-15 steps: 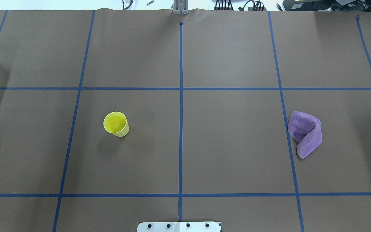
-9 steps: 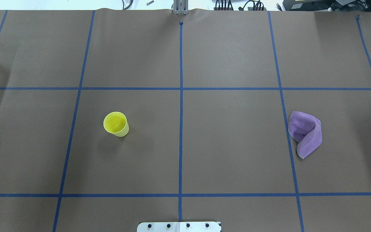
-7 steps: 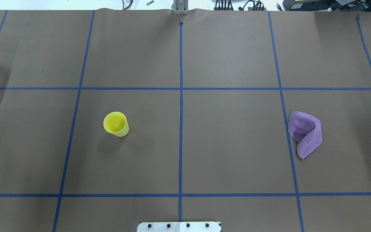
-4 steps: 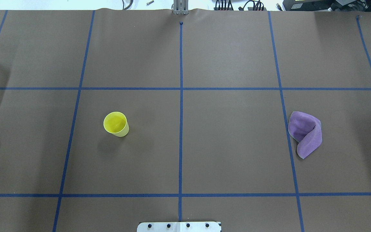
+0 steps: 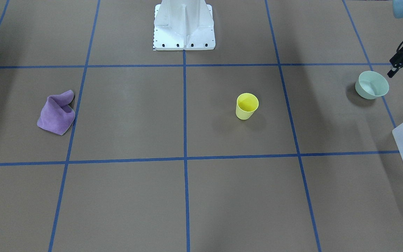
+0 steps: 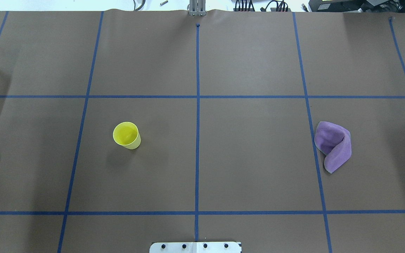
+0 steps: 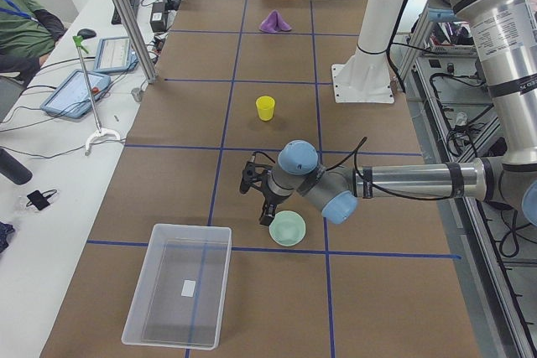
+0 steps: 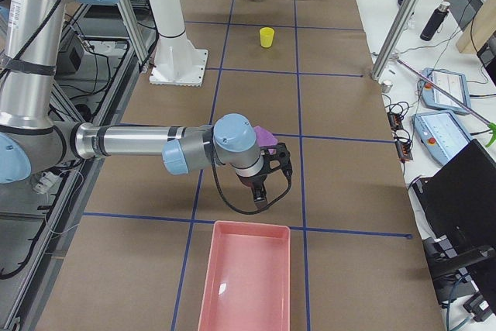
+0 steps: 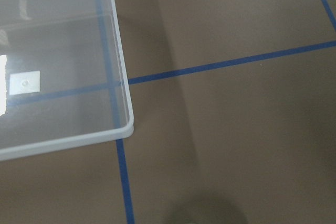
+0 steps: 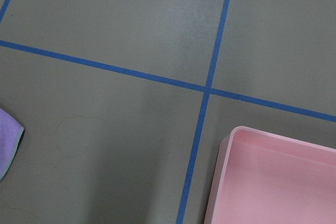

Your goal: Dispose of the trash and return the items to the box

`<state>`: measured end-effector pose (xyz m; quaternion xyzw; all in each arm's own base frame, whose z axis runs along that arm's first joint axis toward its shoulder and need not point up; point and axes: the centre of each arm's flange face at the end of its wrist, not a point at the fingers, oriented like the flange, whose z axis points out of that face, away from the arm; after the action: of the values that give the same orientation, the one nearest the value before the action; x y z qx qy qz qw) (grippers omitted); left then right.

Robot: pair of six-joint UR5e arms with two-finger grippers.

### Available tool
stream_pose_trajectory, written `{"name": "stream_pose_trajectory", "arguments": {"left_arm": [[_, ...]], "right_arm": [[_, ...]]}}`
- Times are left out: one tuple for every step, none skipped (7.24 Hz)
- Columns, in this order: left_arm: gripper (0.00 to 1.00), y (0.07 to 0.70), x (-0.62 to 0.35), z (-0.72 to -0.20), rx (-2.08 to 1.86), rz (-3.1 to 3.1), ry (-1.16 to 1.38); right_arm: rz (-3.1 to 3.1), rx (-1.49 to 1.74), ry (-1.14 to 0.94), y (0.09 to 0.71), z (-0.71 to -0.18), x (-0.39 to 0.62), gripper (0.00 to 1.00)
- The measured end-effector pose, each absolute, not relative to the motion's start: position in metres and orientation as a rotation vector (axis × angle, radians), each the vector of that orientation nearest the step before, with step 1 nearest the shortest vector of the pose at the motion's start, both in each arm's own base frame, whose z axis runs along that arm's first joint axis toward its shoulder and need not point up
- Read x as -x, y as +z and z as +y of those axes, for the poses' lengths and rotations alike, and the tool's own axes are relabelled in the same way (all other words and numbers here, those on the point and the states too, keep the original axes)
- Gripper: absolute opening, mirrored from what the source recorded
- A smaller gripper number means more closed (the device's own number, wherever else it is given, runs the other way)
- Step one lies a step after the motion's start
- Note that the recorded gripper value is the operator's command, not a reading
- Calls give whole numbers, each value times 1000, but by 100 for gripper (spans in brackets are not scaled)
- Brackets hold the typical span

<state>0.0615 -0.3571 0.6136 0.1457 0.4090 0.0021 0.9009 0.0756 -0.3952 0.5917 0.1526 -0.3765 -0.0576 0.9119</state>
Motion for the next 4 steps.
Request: {"name": "stream_pose_trajectory", "arguments": {"left_arm": [[98,622,-87,-346,-274,814,-10],[98,631,-109,-338,-253,781,-10],[98,640,-126,-332,-238,760,3],[89,650,-139,-328,-232,749,24]], "right_arm": [[-771,-314,-118,593,-395,-76,100],[-768,-312,-116,594,-394,-76,100],[-766,-311,-115,595,-394,-77,100],[-765,-310,-114,595,-393,-77,100]]}}
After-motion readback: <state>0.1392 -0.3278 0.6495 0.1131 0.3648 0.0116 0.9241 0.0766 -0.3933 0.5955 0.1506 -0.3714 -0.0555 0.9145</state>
